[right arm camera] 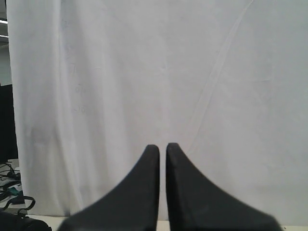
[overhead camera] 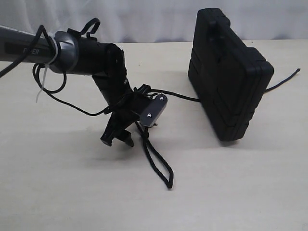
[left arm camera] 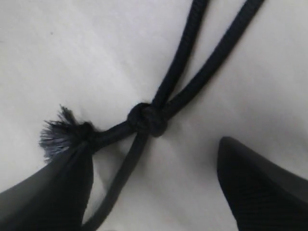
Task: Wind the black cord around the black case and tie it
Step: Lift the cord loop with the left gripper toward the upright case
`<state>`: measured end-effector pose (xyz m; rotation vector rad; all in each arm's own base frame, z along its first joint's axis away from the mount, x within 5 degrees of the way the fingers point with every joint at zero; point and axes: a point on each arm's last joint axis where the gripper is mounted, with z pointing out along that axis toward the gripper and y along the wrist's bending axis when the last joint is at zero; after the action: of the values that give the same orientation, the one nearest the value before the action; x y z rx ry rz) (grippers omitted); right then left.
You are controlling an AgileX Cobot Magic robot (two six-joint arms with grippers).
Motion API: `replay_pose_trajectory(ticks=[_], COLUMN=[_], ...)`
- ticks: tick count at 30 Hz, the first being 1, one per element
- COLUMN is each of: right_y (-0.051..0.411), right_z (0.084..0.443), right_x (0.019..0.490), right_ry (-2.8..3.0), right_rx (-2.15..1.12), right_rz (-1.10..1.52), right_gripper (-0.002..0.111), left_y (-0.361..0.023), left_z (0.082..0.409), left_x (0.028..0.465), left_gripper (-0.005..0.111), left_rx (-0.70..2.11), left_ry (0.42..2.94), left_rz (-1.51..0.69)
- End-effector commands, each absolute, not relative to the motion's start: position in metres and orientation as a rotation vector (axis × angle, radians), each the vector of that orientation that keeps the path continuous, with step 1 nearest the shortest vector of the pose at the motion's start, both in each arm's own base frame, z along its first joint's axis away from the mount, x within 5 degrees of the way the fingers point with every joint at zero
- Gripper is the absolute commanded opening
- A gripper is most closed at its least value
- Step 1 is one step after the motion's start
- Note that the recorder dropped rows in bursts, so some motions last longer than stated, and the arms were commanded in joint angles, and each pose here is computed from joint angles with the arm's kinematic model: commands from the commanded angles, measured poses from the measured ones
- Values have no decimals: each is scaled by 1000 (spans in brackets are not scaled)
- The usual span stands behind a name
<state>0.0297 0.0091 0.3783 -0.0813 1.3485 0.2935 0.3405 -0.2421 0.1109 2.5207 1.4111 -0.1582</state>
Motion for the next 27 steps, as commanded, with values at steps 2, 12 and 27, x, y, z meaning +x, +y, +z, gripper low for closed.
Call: replay_pose_trajectory(ticks=[2,12,27], right_y=[9,9,9], right_z=[378,378,378], right_x=[29,29,29], right_ry=[1344,1344,1344], right_rx=[-84,-84,-84], right_rz=[287,287,287], right_gripper=[4,4,4], left_y=[-255,-251,-250], left_z=[105,81,98], left_x=[341,332,335], left_gripper=[67,34,0], left_rx=[2427,2547,2244], left_ry=[1401,1384,1842], left_rz=[-195,-306,-329])
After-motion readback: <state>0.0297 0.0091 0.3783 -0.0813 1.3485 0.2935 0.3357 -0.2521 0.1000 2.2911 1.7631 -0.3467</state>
